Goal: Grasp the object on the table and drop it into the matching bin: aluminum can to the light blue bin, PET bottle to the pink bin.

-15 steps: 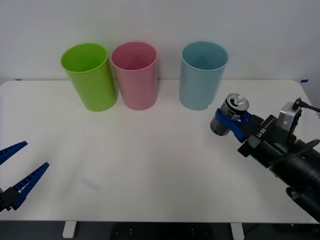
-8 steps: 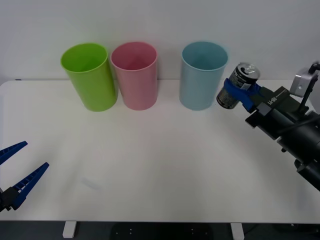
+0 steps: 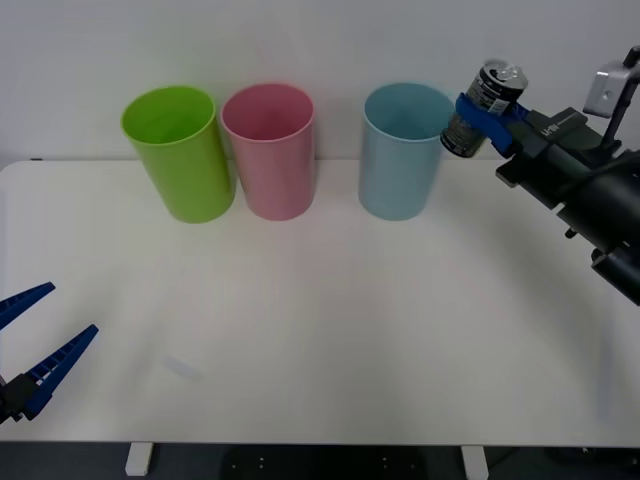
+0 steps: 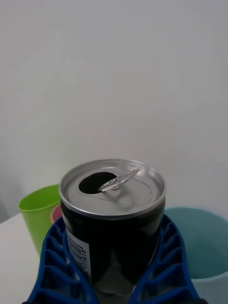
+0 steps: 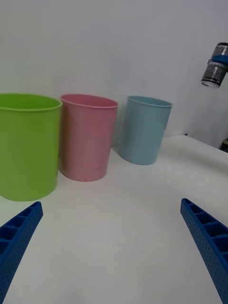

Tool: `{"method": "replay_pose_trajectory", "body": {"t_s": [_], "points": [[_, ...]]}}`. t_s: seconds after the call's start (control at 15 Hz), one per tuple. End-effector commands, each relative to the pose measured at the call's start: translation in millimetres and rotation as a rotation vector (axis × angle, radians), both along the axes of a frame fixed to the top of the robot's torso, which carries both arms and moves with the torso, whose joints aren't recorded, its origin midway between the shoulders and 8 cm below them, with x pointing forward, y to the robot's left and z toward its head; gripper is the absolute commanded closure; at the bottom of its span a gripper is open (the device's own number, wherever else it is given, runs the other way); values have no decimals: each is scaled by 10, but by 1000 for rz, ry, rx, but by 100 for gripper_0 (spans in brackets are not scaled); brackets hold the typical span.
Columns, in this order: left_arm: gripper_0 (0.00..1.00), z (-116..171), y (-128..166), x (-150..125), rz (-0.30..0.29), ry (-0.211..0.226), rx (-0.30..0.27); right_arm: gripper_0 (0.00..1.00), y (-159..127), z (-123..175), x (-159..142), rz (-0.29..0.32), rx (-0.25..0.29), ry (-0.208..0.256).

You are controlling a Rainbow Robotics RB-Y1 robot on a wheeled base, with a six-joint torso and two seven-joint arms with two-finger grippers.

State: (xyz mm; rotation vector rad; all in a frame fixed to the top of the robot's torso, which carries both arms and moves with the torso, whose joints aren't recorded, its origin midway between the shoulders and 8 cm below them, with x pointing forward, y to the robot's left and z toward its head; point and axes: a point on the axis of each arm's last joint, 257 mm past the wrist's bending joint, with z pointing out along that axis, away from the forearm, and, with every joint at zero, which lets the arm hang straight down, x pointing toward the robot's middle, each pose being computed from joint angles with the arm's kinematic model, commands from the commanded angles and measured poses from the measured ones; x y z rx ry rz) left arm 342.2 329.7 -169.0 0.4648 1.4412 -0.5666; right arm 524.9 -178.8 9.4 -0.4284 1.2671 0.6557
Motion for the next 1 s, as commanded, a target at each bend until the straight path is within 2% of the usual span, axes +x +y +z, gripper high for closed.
{"method": "replay_pose_trajectory", "body": {"t_s": [0.07, 0.47, 0.73, 1.0], "points": [[0, 1, 0, 0, 0, 0, 0, 100, -74, 36, 321, -33, -11, 9], [0, 1, 0, 0, 0, 0, 0, 100, -44, 14, 1008, -125, -30, 36], [0, 1, 0, 0, 0, 0, 0, 100, 102, 12, 1382, -183, -37, 52], [0, 1, 0, 0, 0, 0, 0, 100, 211, -63, 1727, -251, -36, 88]]}}
